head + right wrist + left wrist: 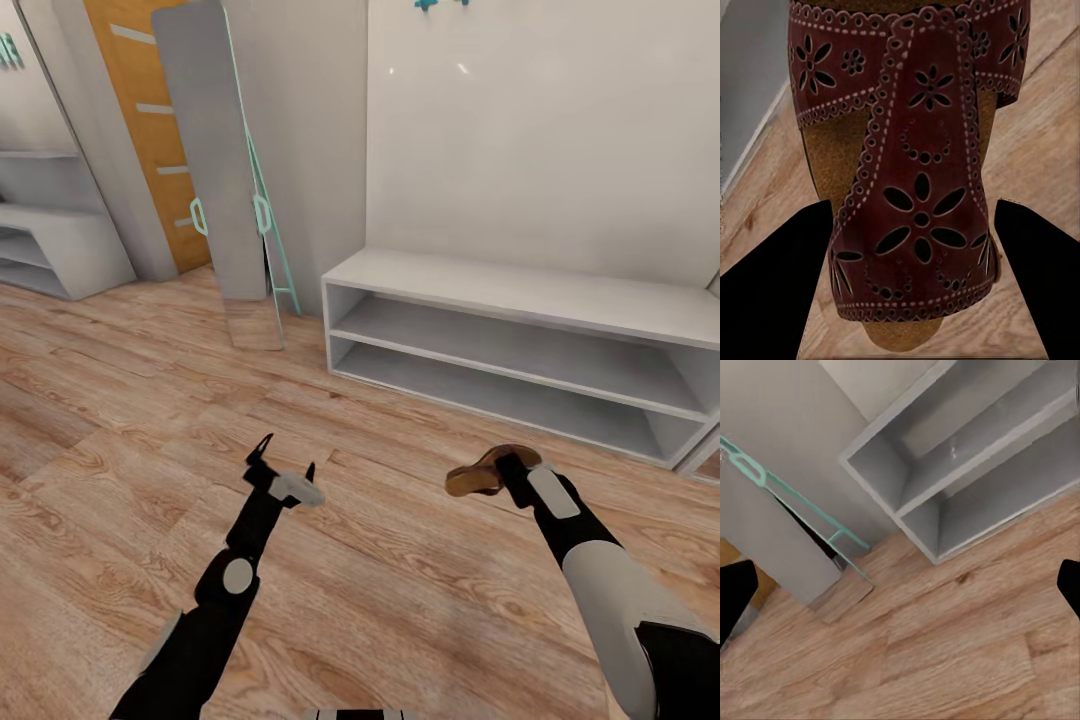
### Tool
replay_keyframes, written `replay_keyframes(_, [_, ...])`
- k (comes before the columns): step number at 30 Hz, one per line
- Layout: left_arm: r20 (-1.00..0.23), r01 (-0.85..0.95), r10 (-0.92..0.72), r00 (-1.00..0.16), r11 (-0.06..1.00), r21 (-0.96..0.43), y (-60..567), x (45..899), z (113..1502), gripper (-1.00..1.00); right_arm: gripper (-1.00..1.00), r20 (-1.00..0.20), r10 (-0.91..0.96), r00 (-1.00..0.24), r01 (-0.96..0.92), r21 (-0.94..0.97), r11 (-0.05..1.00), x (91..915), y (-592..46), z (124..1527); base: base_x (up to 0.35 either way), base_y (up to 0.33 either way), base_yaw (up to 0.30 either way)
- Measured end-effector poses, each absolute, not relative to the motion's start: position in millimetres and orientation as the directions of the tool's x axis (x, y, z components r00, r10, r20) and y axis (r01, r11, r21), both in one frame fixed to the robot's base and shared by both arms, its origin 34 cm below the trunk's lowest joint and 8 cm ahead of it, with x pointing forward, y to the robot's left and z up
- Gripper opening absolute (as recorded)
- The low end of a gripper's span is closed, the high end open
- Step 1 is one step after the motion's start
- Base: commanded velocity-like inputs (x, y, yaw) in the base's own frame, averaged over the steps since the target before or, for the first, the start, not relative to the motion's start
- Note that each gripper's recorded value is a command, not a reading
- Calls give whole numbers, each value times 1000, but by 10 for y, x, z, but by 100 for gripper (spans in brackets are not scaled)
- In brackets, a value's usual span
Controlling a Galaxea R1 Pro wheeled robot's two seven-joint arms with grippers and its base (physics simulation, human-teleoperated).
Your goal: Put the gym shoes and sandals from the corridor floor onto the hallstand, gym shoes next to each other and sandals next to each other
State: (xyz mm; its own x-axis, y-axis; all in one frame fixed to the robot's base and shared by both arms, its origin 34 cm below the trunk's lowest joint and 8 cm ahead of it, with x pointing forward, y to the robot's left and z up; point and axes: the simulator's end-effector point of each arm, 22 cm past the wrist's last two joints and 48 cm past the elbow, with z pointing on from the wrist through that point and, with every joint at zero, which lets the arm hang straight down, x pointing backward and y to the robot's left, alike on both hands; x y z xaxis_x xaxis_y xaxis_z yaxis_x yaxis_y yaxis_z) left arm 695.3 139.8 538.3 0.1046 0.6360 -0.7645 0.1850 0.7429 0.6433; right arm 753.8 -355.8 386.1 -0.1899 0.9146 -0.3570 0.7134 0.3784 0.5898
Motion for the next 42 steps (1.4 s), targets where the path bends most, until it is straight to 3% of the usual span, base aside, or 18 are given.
replay_keyframes(4, [-621, 197, 749, 232, 589, 784, 1049, 6885, 5505, 100, -100, -242, 959, -145, 719, 641, 270, 7552, -3406, 3849, 0, 0, 0])
replay_keyframes(15, [-562, 151, 757, 333, 546, 824, 762, 6816, 5817, 100, -100, 12, 974, -225, 702, 696, 153, 7547, -2805, 3867, 0, 0, 0])
replay_keyframes(30, [-557, 203, 712, 427, 525, 827, 554, 6692, 5744, 100, -100, 61, 969, -241, 699, 703, 129, 7539, -2702, 3885, 0, 0, 0])
replay_keyframes(42, [-500, 368, 718, 484, 352, 861, 367, 6458, 5263, 100, -100, 104, 940, -324, 699, 696, 163, 7451, -2511, 3862, 0, 0, 0])
